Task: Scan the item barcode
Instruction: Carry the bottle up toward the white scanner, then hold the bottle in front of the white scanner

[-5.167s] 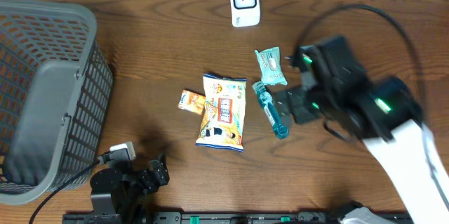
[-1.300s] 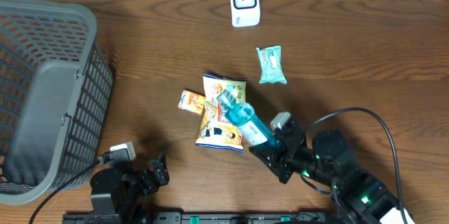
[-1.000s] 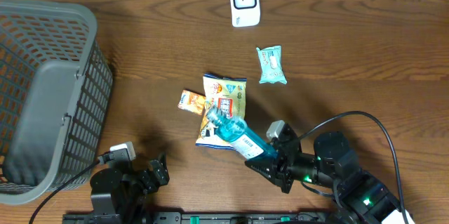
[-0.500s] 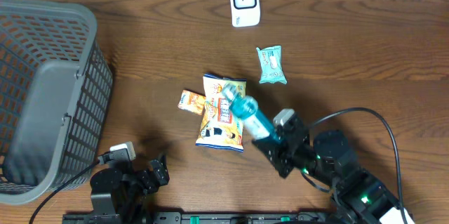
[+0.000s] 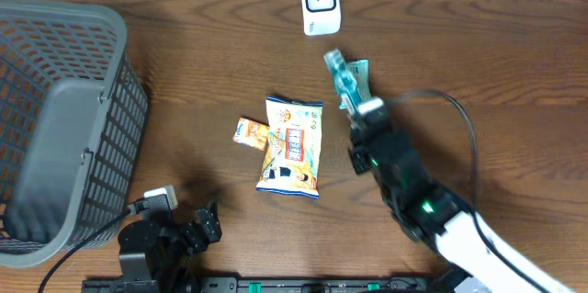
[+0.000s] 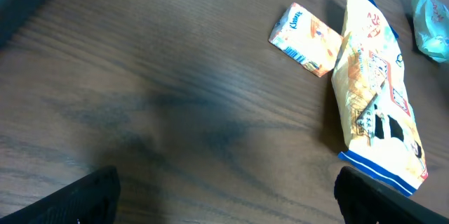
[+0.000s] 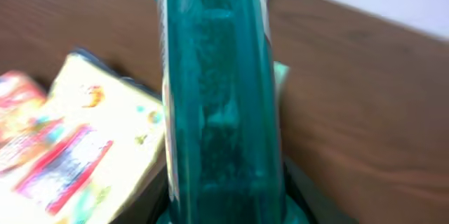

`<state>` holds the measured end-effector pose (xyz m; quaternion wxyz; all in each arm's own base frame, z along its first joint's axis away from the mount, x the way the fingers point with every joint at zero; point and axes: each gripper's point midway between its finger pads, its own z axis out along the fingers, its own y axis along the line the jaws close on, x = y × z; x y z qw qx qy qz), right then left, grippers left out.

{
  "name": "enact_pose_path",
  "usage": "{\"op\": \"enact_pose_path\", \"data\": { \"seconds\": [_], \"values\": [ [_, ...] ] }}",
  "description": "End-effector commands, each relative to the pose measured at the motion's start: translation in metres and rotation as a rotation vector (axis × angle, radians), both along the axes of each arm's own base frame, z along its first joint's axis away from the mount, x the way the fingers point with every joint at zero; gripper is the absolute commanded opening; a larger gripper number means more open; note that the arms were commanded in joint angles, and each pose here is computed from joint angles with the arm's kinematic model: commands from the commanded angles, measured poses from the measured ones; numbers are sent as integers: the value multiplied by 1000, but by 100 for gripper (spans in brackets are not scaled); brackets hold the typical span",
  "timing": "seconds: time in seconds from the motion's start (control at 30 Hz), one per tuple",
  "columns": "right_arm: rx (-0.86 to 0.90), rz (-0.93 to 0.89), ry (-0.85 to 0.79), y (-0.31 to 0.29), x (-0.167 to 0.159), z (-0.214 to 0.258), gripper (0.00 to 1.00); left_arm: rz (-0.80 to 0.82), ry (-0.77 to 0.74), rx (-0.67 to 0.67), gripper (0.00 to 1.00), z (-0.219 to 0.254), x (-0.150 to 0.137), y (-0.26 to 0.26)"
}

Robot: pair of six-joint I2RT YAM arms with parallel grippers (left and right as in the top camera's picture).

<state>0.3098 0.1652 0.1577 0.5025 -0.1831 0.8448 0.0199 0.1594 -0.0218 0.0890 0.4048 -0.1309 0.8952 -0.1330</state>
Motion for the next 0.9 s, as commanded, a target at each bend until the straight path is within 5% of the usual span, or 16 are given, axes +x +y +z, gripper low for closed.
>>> {"op": "enact_pose_path", "data": {
  "seconds": [0.0, 0.37, 0.87],
  "values": [
    [-174, -134, -144, -11, 46, 49, 1, -12, 6, -1, 98, -2, -1, -2],
    [-688, -261, -212, -2, 138, 59, 1, -12, 6, -1, 98, -2, -1, -2],
    [-881, -404, -370, -8, 235, 26, 1, -12, 6, -1, 98, -2, -1, -2]
  ]
}}
